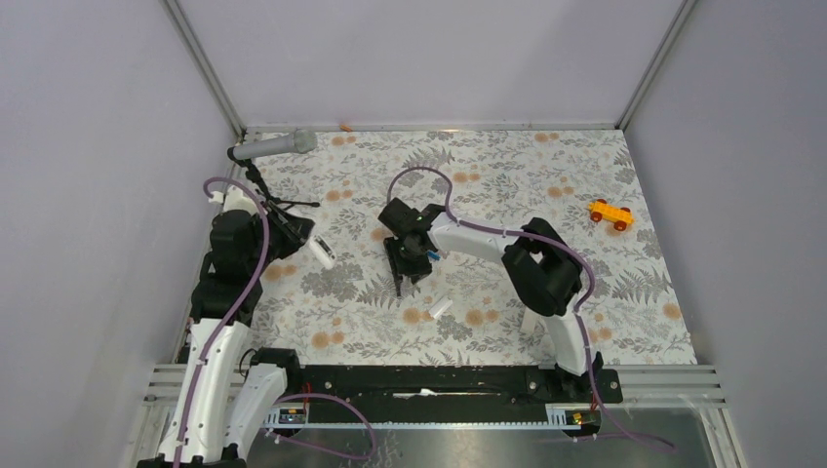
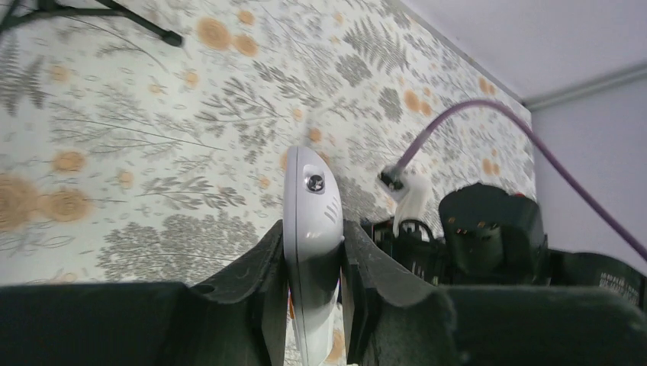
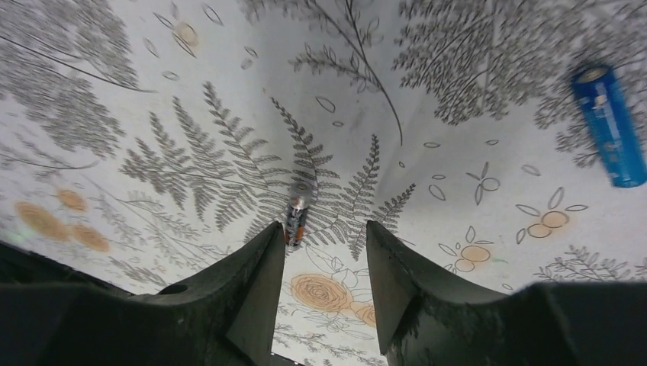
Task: Load the batteries into the remote control
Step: Adjust the battery at the center of the board.
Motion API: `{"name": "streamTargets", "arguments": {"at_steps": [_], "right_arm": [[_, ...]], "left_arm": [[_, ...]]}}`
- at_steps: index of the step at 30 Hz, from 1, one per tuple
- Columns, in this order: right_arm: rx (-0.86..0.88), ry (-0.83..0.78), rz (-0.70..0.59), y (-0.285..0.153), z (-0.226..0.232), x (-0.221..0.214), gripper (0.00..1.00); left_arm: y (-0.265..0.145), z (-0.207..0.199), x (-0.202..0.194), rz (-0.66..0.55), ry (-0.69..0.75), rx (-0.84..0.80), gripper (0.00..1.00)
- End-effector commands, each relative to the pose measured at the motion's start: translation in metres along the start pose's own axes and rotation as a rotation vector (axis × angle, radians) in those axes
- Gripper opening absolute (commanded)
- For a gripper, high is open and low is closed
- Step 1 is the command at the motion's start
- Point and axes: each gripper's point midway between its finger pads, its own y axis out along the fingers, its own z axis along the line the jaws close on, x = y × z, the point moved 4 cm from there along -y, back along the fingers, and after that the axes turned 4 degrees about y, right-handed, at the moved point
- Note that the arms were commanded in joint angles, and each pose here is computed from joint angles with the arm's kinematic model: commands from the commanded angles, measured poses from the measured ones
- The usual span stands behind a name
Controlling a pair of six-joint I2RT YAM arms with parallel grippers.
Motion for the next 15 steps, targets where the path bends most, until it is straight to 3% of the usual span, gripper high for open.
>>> {"name": "streamTargets", "arguments": {"at_steps": [1,9,15], "right_arm": [[-0.083,-0.032,0.075,0.007,-0.002,-0.017,0.50],[-0.137,0.022,0.062,0.016,-0.009,-0.023,0.48],[0.074,-0.048,-0.011,-0.001,0.037,-0.013,0.58]], "left_arm": [[-0.016,0.010,0.026,-0.132,0.036,0.123,0.00],[-0.016,0.010,0.022,-0.123,0.028,0.112,0.00],[-0.020,0.017,0.024,-0.140,0.019,0.168,0.00]]}}
